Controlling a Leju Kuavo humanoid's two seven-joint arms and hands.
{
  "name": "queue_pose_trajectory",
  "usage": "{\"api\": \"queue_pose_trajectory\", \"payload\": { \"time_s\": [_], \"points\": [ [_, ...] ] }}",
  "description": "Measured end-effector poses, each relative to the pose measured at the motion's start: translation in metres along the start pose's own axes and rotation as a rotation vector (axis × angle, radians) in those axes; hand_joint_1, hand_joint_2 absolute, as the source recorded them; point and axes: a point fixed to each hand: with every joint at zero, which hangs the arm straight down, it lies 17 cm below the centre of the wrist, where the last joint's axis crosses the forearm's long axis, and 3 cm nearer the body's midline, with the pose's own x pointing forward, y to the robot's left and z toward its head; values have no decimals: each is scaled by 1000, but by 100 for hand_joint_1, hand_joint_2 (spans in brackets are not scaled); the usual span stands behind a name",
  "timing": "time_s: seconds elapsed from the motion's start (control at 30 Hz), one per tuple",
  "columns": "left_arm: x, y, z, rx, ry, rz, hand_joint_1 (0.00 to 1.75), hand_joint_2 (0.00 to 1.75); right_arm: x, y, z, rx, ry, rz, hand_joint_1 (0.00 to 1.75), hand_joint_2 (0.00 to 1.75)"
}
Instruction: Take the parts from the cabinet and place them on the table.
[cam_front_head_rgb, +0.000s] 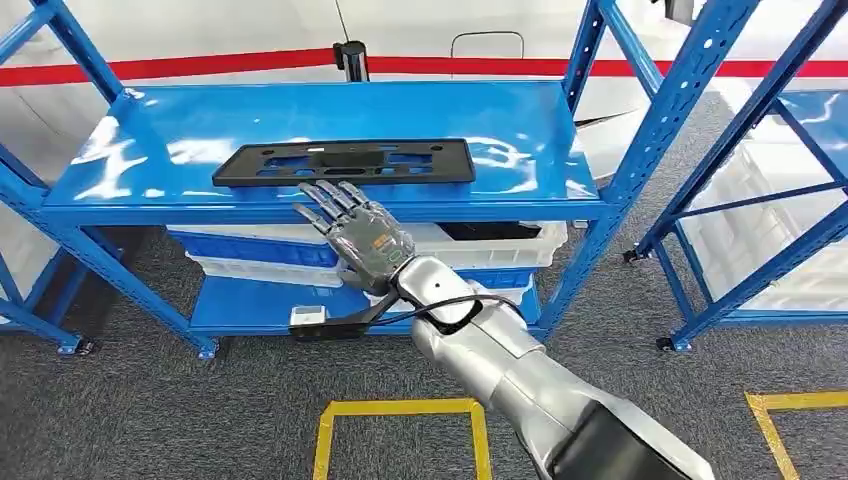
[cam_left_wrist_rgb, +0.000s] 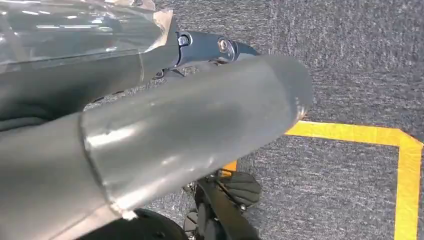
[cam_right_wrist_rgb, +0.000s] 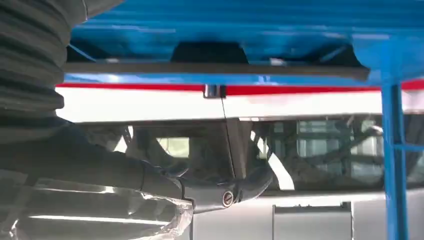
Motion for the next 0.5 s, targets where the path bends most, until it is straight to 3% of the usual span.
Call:
{"api": "queue_pose_trajectory", "payload": {
  "time_s": [0.5],
  "points": [
    [2, -2, -1, -1, 5, -11, 0, 0, -37, 30, 9, 115, 137, 46, 0, 175]
  ]
}}
